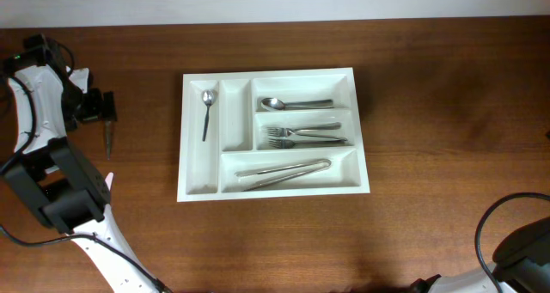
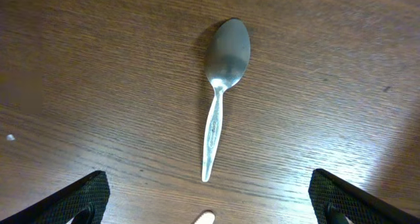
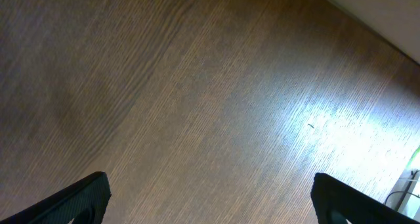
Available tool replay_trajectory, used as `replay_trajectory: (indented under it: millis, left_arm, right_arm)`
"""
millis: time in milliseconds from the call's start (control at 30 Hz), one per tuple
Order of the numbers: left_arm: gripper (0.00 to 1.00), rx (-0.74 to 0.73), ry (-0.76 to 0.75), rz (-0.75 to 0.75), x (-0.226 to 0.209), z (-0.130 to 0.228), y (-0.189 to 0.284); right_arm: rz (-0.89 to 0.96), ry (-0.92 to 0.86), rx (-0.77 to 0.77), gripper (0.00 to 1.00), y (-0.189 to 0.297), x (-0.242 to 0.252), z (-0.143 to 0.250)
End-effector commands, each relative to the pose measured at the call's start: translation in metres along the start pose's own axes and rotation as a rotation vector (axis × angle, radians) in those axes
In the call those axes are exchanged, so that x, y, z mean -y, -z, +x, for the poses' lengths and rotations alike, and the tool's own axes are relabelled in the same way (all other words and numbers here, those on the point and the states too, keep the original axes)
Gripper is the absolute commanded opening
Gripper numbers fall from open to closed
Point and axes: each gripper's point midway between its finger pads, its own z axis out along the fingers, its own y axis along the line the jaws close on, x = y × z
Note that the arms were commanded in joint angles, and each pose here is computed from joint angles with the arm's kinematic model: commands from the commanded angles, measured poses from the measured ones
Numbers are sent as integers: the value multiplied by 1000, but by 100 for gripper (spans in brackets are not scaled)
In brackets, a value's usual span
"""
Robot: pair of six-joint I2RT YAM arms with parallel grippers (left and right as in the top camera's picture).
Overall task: Pack container
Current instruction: 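Move the left gripper back over the second silver spoon at left, then lower the left gripper and grasp the second spoon's handle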
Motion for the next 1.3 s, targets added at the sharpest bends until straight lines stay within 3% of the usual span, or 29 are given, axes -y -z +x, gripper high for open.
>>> replay_trajectory:
  millis: [0,367,1000,1267]
  left_arm:
    - [99,-60,-12,-18,-4,8,-21]
    - [100,-76,-13,-79,-15,9,-29]
    - [100,-39,-49,-48,-4,-2,-32]
    - [99,-97,-69,-35,0,5,-59]
  right_arm:
    - [7,-5,-6,99,-2,2,2]
    - [7,-5,-6,99,-2,2,2]
    - [7,-5,-6,99,-3,2,2]
    - [7,-5,-6,99,-2,2,2]
